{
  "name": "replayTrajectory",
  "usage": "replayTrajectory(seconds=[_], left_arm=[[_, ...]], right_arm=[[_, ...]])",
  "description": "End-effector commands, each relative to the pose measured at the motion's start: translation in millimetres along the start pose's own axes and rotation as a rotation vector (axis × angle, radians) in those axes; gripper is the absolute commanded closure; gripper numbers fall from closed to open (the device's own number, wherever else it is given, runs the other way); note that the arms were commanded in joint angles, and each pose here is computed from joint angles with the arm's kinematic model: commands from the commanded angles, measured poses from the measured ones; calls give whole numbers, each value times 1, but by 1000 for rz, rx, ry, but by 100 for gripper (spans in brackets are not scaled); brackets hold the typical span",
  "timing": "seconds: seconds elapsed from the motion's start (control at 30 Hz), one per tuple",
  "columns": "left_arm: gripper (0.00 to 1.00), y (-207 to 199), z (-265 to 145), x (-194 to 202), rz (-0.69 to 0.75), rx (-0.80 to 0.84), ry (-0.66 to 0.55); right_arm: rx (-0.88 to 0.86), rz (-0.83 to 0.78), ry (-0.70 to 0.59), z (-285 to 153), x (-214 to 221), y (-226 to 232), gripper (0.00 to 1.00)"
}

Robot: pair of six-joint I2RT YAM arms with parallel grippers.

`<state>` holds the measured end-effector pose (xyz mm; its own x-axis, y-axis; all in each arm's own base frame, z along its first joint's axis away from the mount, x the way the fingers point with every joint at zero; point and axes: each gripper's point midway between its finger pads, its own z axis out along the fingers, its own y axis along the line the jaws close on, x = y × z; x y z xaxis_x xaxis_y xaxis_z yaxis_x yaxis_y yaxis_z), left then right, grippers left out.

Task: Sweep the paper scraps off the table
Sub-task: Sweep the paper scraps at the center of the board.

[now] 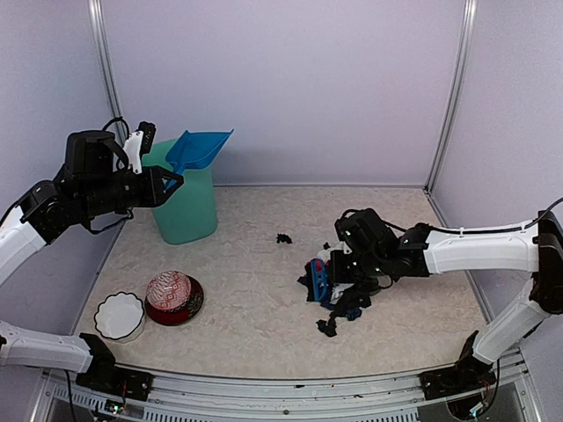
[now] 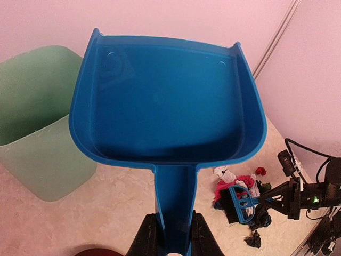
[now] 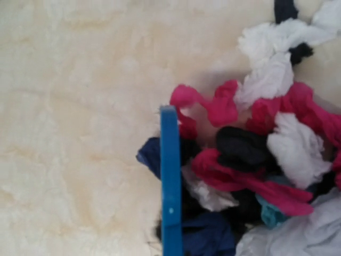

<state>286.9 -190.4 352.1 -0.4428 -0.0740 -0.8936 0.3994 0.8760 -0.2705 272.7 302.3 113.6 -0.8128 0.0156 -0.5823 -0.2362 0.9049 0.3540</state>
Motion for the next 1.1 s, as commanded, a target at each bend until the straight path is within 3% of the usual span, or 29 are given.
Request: replayTrajectory(seconds=[0.0,0.23,0.47,0.9,1.07], left_arm=[[100,-6,2,-7,15,22,-31],[100,-7,2,-10,18,25,-35],[100,-5,0,-8,18,19,-28],[100,1,-11,-1,32,-2,-18],[100,0,-15,1,32,7,-12]], right_arm=[[-80,12,-71,-36,-31,19,100],[-234,33,-212,-65,-86,67,100],[-249,116,-325,-37,-130,87,100],[-314,360,-237,71,-154,87,100],[-282,493,-170,108,-146,65,100]])
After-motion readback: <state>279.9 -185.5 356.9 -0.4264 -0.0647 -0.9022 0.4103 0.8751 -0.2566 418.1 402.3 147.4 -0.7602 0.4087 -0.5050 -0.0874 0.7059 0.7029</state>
